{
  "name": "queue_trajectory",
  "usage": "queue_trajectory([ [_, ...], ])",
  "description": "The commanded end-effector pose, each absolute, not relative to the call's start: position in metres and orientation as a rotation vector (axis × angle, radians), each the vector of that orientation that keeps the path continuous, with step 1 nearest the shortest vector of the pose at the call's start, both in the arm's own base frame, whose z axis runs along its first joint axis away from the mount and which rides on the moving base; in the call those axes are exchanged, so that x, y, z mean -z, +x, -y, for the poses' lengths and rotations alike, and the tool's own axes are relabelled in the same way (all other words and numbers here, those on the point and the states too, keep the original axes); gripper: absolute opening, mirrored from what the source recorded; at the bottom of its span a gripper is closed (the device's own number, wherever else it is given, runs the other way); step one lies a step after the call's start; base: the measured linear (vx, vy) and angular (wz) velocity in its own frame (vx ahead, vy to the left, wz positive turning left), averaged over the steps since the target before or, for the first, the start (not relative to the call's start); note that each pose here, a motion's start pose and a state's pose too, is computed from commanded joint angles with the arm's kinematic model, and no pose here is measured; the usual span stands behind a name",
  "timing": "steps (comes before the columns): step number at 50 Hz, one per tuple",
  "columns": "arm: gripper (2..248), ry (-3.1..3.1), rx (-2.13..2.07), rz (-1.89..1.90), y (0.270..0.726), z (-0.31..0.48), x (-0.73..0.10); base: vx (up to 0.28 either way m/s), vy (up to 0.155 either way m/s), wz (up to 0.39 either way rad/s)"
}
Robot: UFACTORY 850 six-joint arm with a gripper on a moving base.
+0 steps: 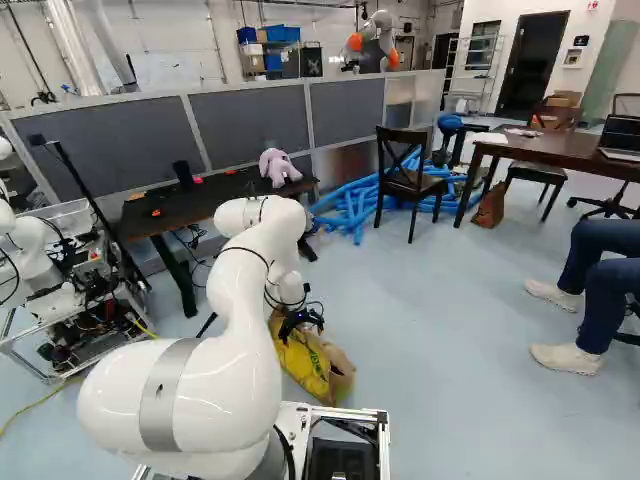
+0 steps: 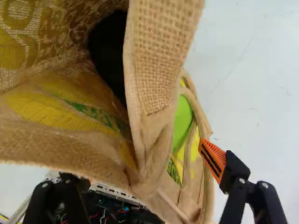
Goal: Pick up the bag on the ground and place it on the table
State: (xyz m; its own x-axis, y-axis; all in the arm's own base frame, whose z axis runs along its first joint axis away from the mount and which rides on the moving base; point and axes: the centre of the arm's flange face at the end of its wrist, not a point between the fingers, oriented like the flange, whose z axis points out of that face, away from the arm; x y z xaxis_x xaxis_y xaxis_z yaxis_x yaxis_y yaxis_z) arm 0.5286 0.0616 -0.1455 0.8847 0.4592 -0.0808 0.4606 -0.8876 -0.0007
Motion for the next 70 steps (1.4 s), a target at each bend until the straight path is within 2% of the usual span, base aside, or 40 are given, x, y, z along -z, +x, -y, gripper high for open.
queue_trajectory([
  [21, 241, 3.032, 0.123, -0.74, 0.528, -0.062, 0.169, 0.0, 0.0, 0.0],
  [22, 207, 3.032, 0.123, -0.74, 0.528, -0.062, 0.169, 0.0, 0.0, 0.0],
  [26, 207, 3.032, 0.123, -0.74, 0.528, -0.062, 0.17, 0.0, 0.0, 0.0],
  [27, 170, 3.032, 0.123, -0.74, 0.528, -0.062, 0.17, 0.0, 0.0, 0.0],
  [31, 170, 3.032, 0.123, -0.74, 0.528, -0.062, 0.17, 0.0, 0.0, 0.0],
  [32, 132, 3.032, 0.123, -0.74, 0.528, -0.062, 0.17, 0.0, 0.0, 0.0],
  [37, 132, 3.032, 0.123, -0.74, 0.528, -0.062, 0.17, 0.0, 0.0, 0.0],
  [38, 94, 3.032, 0.123, -0.74, 0.528, -0.062, 0.17, 0.0, 0.0, 0.0],
  [42, 94, 3.032, 0.123, -0.74, 0.528, -0.062, 0.17, 0.0, 0.0, 0.0],
  [43, 58, 3.032, 0.123, -0.74, 0.528, -0.062, 0.17, 0.0, 0.0, 0.0],
  [47, 58, 3.032, 0.123, -0.74, 0.528, -0.062, 0.17, 0.0, 0.0, 0.0],
  [48, 24, 3.032, 0.123, -0.74, 0.528, -0.062, 0.17, 0.0, 0.0, 0.0],
  [70, 21, 3.032, 0.123, -0.74, 0.529, -0.062, 0.142, 0.0, 0.0, 0.0],
])
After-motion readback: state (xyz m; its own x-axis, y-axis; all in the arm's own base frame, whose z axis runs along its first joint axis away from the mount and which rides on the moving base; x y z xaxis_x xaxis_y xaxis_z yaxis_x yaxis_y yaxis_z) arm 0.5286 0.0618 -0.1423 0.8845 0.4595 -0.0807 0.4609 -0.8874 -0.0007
